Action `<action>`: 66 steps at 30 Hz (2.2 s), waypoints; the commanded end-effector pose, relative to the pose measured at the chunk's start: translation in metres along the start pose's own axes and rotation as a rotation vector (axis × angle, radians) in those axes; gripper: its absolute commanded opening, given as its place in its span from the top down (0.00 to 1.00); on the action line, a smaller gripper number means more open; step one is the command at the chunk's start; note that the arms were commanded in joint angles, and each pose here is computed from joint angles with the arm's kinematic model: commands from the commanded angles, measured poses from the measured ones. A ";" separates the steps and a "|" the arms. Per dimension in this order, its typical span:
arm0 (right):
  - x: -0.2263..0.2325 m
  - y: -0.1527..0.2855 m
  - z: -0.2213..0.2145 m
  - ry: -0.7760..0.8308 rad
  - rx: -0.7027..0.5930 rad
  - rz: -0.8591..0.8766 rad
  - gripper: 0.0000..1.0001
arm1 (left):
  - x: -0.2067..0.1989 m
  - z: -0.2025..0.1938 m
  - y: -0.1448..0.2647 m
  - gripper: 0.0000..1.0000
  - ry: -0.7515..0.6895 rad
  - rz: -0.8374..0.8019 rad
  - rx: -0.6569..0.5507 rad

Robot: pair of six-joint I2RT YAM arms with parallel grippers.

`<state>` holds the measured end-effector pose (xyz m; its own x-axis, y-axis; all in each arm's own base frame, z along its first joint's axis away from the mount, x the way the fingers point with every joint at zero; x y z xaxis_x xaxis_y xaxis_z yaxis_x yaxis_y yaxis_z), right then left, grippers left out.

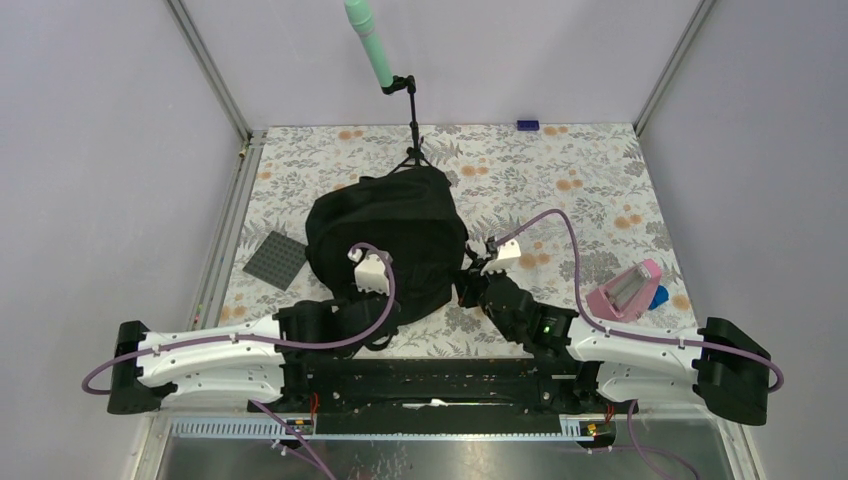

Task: Pack the student bag
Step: Zip the student bag at the center of the board, then reset both arms

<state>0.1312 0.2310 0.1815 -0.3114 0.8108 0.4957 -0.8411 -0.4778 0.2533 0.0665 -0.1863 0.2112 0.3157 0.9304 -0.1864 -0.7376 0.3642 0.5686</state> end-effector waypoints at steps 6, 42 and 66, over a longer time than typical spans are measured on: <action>-0.029 -0.014 0.044 0.062 -0.222 -0.274 1.00 | 0.025 0.004 0.009 1.00 -0.022 -0.023 0.062; -0.045 0.015 0.084 0.380 0.054 -0.047 0.11 | 0.049 0.026 0.009 0.01 -0.072 -0.102 -0.010; -0.113 0.130 0.156 0.060 -0.157 -0.470 0.00 | 0.118 0.085 0.093 0.01 -0.008 0.103 -0.604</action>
<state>0.1391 0.0328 0.2623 0.0744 0.9512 0.2993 -0.9093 -0.0585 0.4120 0.0883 -0.0746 0.2636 0.3438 0.9255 -0.1590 -0.8911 0.3749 0.2557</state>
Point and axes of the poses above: each gripper's point midway between its finger pads, its own y axis back along the fingers, its own x axis along the line the jaws close on, z = x × y, the point moved 10 cm from there along y, back along the fingers, and after that the axes turned 5 degrees about -y, right-handed, at the moved point
